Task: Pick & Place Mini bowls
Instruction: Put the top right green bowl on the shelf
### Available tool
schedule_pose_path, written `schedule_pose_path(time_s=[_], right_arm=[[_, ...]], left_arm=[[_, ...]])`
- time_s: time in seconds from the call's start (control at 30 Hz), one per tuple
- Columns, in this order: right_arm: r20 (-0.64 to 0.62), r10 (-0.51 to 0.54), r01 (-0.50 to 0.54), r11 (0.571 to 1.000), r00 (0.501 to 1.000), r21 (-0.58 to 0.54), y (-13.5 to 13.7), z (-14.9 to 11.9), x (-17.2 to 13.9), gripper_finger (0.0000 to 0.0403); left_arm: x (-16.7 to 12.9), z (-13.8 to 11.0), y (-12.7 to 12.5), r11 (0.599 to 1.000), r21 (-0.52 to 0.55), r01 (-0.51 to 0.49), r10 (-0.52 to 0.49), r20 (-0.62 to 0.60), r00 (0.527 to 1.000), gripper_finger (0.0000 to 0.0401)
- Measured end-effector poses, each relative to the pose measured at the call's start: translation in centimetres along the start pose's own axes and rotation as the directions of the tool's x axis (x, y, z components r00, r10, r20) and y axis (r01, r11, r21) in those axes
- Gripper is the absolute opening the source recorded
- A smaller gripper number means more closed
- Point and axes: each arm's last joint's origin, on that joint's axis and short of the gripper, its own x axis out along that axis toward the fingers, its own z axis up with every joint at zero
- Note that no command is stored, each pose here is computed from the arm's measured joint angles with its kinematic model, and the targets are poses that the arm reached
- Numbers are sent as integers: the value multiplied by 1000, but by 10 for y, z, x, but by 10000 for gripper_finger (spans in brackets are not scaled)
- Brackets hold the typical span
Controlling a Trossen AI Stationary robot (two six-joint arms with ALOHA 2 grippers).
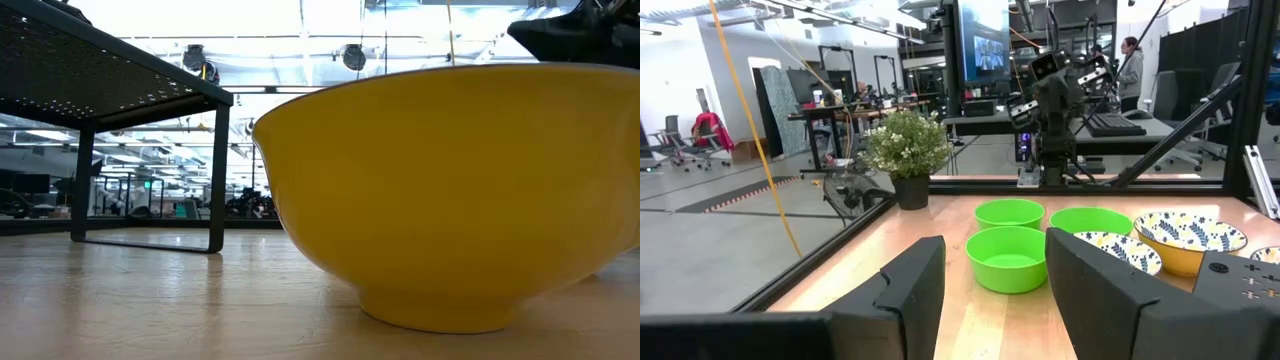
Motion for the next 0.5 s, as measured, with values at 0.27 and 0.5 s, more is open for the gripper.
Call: schedule_pose_path(time_s=[0.27, 0.5], right_arm=[[49, 23, -23, 1000, 999, 2, 2, 5, 0, 0], [112, -133, 137, 990, 985, -23, -2, 6, -1, 0]], left_arm=[[0, 0, 0, 1000, 0, 0, 0, 0, 1000, 177], [0, 0, 0, 1000, 0, 0, 0, 0, 1000, 177]])
